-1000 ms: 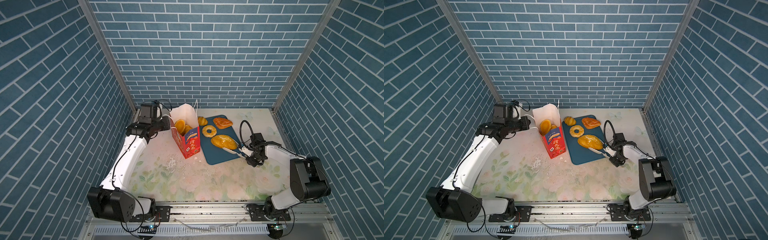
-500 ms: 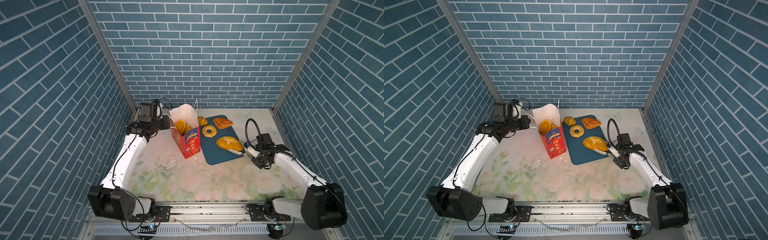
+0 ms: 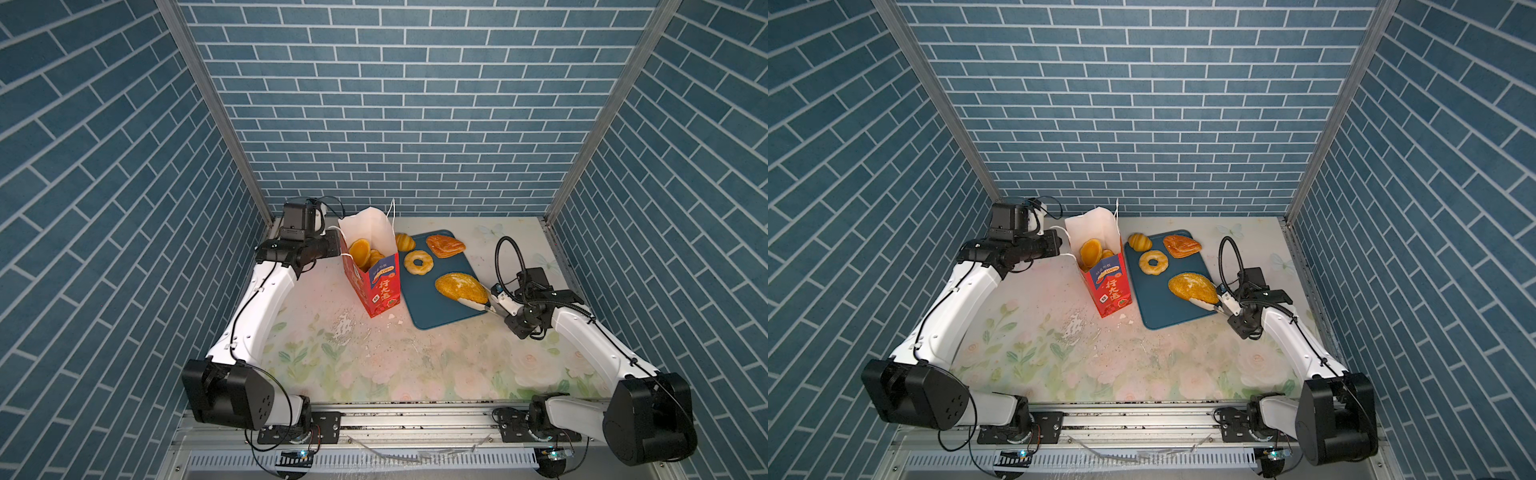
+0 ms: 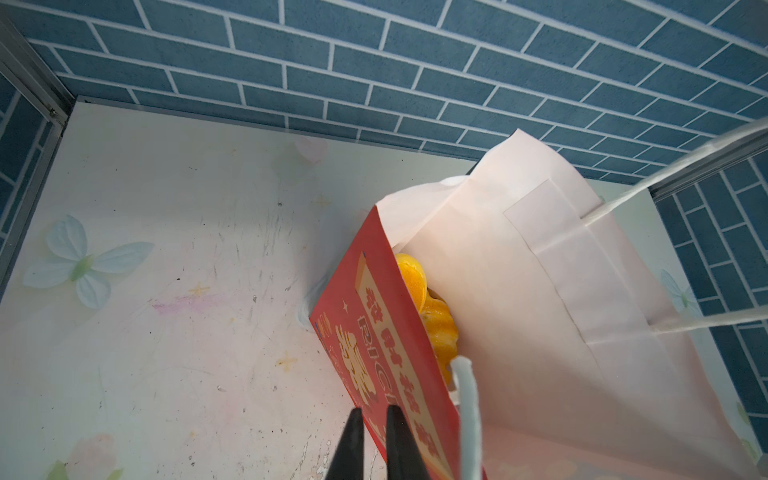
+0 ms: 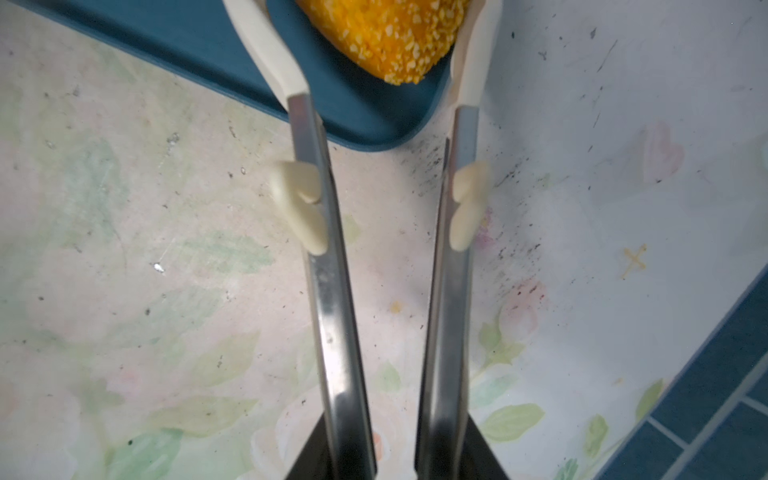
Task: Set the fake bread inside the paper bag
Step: 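Spread the tongs wide around the sesame-crusted bun near the tray edge, then squeeze the tongs on the sesame bun and lift it off the tray, then swing the held sesame bun over the open bag, then open the tongs over the bag to drop the sesame bun, then withdraw the empty tongs from the bag back toward the tray, then lower the open tongs around the ring bagel on the tray, then squeeze the tongs on the ring bagel and lift it, then swing the held ring bagel over the open bag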
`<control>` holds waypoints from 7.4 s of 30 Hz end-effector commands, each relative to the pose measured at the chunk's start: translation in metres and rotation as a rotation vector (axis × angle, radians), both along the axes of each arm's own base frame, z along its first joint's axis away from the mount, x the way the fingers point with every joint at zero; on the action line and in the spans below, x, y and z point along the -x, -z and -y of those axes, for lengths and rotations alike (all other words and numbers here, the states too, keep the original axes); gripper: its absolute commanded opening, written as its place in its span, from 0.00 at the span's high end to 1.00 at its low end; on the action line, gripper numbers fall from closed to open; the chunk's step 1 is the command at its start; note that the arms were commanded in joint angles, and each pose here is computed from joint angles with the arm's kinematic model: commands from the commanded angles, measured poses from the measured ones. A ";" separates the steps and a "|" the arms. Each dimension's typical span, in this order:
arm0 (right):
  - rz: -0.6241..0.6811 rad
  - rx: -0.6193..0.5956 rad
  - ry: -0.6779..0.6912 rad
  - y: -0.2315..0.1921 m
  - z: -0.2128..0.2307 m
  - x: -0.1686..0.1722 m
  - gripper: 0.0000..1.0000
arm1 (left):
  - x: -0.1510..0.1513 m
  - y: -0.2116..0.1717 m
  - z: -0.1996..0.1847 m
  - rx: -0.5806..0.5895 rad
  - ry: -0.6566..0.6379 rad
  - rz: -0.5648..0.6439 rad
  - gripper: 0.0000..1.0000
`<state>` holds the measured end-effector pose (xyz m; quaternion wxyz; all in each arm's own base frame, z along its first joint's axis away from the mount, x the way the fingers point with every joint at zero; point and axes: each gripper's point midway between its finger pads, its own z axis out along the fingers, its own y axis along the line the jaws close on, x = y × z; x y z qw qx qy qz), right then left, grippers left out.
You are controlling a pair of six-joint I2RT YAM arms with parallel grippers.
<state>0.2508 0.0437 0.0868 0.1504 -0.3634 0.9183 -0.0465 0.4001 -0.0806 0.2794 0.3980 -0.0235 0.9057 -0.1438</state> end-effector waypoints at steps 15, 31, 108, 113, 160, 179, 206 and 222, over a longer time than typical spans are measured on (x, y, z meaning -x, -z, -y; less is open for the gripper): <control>0.176 -0.207 -0.004 -0.062 -0.027 -0.001 0.91 | 0.005 -0.012 -0.005 -0.016 -0.011 -0.006 0.86; 0.374 -0.368 -0.014 -0.131 -0.045 -0.005 0.99 | 0.009 -0.016 -0.002 0.004 0.003 0.001 0.86; 0.546 -0.413 -0.433 -0.264 -0.257 -0.056 0.56 | 0.009 -0.027 0.006 0.067 0.007 0.027 0.86; 0.567 -0.424 -0.434 -0.270 -0.259 -0.057 0.56 | 0.009 -0.026 0.006 0.068 0.006 0.025 0.87; 0.047 -0.308 0.230 -0.080 -0.153 -0.143 0.64 | 0.007 -0.018 0.004 0.060 0.027 -0.044 0.72; -0.034 -0.195 0.248 -0.048 -0.172 -0.146 0.66 | 0.010 -0.013 0.001 0.056 0.016 -0.048 0.70; -0.126 -0.149 0.205 -0.042 -0.175 -0.132 0.77 | 0.008 -0.016 0.004 0.075 0.015 -0.040 0.66; 0.201 -0.269 0.177 -0.144 -0.141 -0.102 0.89 | 0.012 -0.026 0.010 0.117 0.027 -0.013 0.86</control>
